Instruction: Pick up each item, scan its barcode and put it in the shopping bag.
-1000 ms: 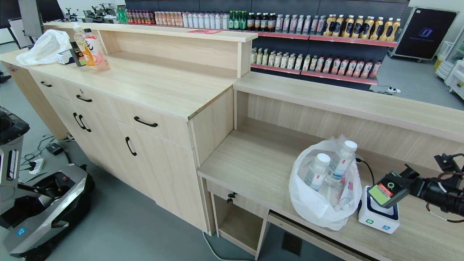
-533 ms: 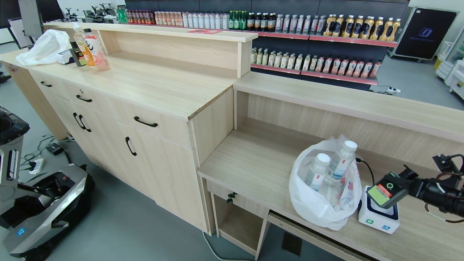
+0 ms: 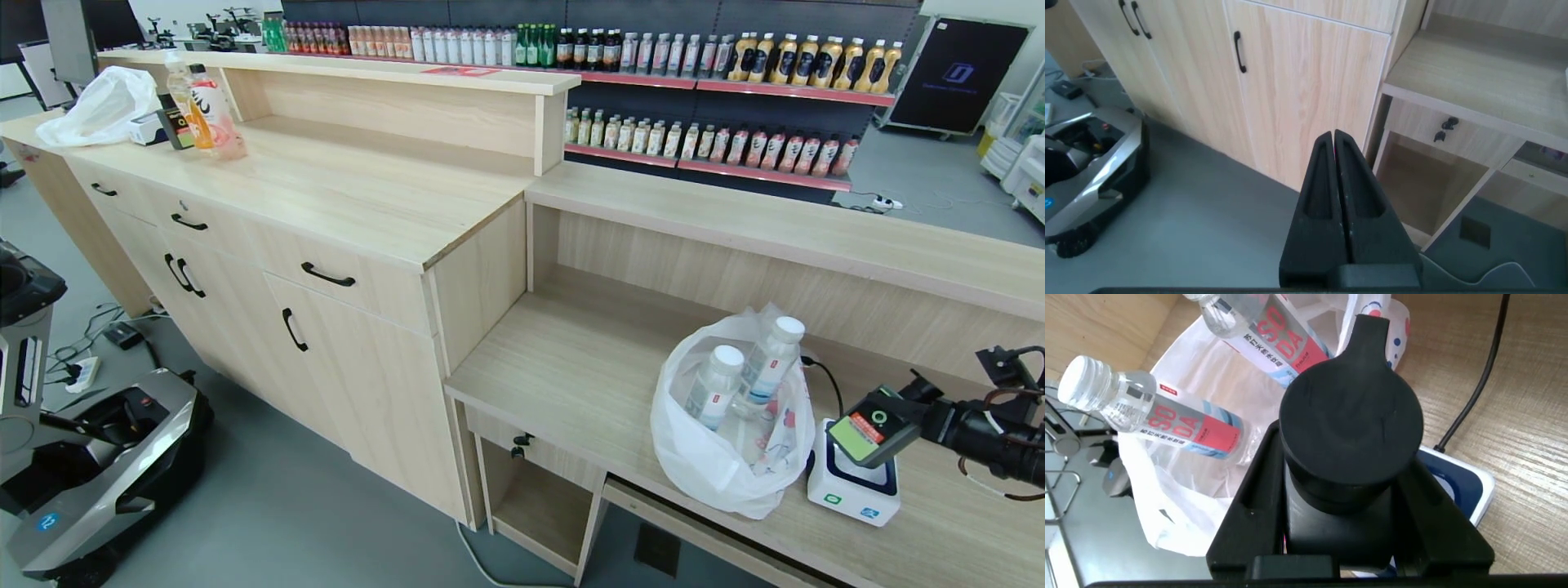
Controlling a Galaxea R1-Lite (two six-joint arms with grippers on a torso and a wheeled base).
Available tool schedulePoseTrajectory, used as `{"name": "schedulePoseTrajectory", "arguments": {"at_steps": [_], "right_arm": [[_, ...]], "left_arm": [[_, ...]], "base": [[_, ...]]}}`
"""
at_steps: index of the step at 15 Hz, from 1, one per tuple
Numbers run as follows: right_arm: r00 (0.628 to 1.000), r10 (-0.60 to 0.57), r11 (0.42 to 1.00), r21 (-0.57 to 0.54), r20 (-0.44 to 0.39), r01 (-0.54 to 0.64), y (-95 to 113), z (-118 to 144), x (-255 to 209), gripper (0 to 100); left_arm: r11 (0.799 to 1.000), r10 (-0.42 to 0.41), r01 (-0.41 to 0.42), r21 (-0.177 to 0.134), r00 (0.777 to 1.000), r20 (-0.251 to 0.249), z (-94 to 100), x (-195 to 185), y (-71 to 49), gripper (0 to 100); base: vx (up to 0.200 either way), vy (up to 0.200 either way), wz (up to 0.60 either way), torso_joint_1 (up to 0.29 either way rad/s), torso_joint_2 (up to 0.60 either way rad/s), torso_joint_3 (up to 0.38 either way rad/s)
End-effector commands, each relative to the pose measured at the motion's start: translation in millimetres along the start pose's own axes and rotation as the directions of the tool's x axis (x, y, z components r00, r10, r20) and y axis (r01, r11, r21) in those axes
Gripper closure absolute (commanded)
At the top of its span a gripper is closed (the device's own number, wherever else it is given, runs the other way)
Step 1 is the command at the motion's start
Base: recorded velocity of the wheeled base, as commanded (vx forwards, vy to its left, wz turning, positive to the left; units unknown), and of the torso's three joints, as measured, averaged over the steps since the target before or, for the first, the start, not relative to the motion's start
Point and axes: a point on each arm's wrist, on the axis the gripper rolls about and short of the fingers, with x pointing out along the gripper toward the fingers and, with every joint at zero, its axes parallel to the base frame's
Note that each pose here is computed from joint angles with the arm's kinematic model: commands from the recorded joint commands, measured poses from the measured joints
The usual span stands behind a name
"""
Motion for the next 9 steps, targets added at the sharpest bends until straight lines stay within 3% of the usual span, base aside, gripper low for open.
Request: {"name": "schedulePoseTrajectory", "arguments": {"at_steps": [1, 3, 5, 7, 9], "right_arm": [[1.000, 0.007, 0.994, -0.108, 0.021, -0.005, 9.6, 9.7, -6.8, 100], [1.000, 0.004, 0.926, -0.377, 0.017, 0.003, 37.0, 18.6, -29.0, 100], [1.000, -0.001, 0.802, -0.597, 0.014, 0.009, 65.4, 28.3, -54.0, 100], [1.000, 0.007, 0.725, -0.689, 0.015, 0.006, 85.7, 29.8, -68.5, 100], [1.000, 0.006, 0.662, -0.749, -0.005, -0.007, 88.7, 27.5, -71.2, 100]], "left_arm": [[1.000, 0.000, 0.000, 0.000, 1.000, 0.000, 0.0, 0.0, 0.0, 100], [1.000, 0.000, 0.000, 0.000, 1.000, 0.000, 0.0, 0.0, 0.0, 100], [1.000, 0.000, 0.000, 0.000, 1.000, 0.000, 0.0, 0.0, 0.0, 100], [1.000, 0.000, 0.000, 0.000, 1.000, 0.000, 0.0, 0.0, 0.0, 100], [1.000, 0.000, 0.000, 0.000, 1.000, 0.000, 0.0, 0.0, 0.0, 100]], "base": [[0.000, 0.000, 0.00, 0.000, 0.00, 0.000], [0.000, 0.000, 0.00, 0.000, 0.00, 0.000], [0.000, 0.000, 0.00, 0.000, 0.00, 0.000], [0.000, 0.000, 0.00, 0.000, 0.00, 0.000], [0.000, 0.000, 0.00, 0.000, 0.00, 0.000]]}}
